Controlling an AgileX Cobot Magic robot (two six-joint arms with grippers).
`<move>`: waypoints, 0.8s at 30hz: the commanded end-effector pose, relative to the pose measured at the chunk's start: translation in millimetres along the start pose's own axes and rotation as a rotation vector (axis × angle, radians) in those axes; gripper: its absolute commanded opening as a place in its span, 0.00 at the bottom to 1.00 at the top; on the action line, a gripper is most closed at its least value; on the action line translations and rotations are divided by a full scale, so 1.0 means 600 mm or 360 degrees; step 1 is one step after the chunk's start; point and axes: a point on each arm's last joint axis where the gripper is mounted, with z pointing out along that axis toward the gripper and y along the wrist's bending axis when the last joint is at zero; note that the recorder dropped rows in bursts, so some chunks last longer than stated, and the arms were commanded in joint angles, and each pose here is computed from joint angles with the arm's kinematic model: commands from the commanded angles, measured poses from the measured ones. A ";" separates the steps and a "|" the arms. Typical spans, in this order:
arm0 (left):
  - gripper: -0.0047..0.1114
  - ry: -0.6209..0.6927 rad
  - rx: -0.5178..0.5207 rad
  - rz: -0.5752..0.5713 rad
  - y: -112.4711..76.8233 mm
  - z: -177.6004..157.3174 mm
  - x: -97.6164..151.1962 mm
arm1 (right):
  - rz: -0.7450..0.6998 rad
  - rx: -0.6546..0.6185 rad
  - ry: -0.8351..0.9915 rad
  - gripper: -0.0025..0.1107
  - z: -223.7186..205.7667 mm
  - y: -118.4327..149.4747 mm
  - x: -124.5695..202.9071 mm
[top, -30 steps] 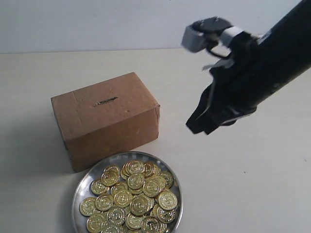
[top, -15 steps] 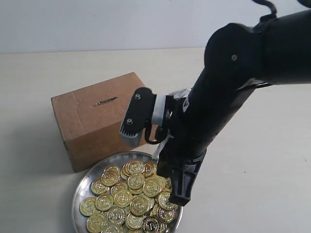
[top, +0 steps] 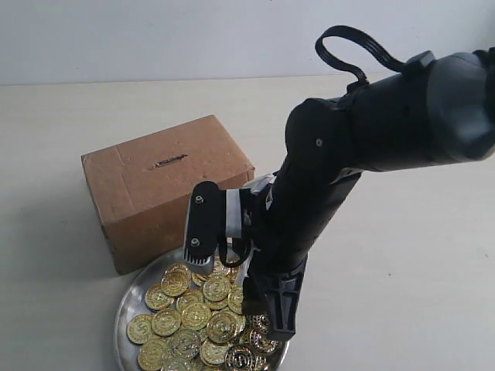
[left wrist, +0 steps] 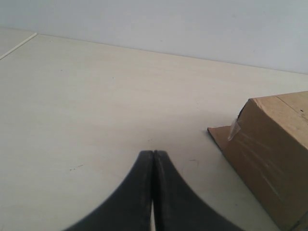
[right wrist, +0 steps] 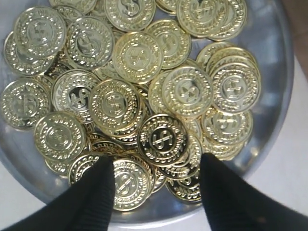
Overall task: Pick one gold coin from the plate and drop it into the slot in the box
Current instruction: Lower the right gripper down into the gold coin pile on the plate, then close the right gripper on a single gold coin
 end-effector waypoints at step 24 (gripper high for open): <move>0.04 -0.0020 0.0012 0.0000 -0.001 -0.001 -0.002 | 0.0019 -0.0042 0.0012 0.49 0.039 -0.020 -0.014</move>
